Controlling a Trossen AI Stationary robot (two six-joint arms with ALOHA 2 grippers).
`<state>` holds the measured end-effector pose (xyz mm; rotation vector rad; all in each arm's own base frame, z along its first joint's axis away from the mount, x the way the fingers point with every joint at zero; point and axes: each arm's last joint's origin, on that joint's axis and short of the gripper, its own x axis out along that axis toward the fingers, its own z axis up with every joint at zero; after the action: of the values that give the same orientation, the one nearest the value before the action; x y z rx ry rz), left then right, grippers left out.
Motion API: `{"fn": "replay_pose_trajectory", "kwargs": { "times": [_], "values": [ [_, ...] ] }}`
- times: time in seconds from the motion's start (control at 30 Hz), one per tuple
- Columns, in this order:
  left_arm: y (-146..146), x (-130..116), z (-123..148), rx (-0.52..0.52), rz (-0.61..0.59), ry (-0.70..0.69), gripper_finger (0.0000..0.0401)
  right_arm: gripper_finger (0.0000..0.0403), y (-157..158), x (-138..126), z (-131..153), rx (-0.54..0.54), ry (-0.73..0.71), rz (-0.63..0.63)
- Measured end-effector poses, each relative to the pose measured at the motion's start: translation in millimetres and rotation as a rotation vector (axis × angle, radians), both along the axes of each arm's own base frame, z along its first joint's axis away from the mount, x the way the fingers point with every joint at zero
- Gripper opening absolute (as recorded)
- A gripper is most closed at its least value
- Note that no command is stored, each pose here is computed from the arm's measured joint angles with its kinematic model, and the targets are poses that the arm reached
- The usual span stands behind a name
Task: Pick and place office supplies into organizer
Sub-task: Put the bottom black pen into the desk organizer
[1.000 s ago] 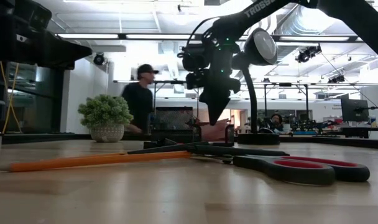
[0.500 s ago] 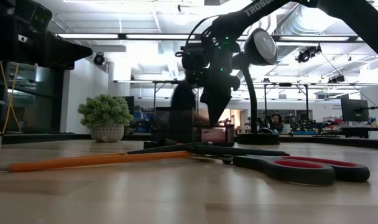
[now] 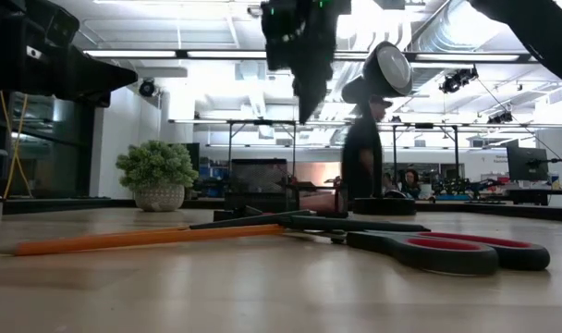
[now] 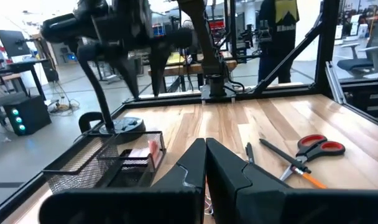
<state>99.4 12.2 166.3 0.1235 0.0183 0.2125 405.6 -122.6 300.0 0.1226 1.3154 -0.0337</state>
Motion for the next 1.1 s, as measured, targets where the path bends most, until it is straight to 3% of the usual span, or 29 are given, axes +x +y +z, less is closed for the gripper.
{"fn": "replay_pose_trajectory", "kwargs": {
  "times": [0.2, 0.43, 0.6, 0.8, 0.93, 1.03, 1.1],
  "values": [
    [0, 0, 0, 0.001, -0.001, 0.001, 0.0001, 0.0147, 34, 2, 3, 0.090, 0.065, -0.175],
    [0, 0, 0, 0.001, -0.005, 0.001, 0.0001, 0.0147, 88, 5, -37, 0.123, 0.231, -0.283],
    [0, 0, 0, 0.002, -0.004, 0.002, 0.0001, 0.0139, 130, -3, -62, 0.099, 0.344, -0.195],
    [0, 0, 0, -0.037, -0.005, -0.007, 0.0001, 0.0122, 186, -16, -86, -0.048, 0.405, 0.017],
    [0, 0, 0, -0.080, -0.004, -0.016, 0.0001, 0.0111, 222, -34, -107, -0.064, 0.454, 0.083],
    [-1, 0, 0, -0.096, -0.021, -0.017, 0.0001, 0.0101, 247, -55, -97, -0.082, 0.420, 0.104],
    [-2, 0, 0, -0.155, -0.053, -0.025, 0.0001, 0.0094, 261, -72, -77, -0.138, 0.316, 0.097]
  ]
}}
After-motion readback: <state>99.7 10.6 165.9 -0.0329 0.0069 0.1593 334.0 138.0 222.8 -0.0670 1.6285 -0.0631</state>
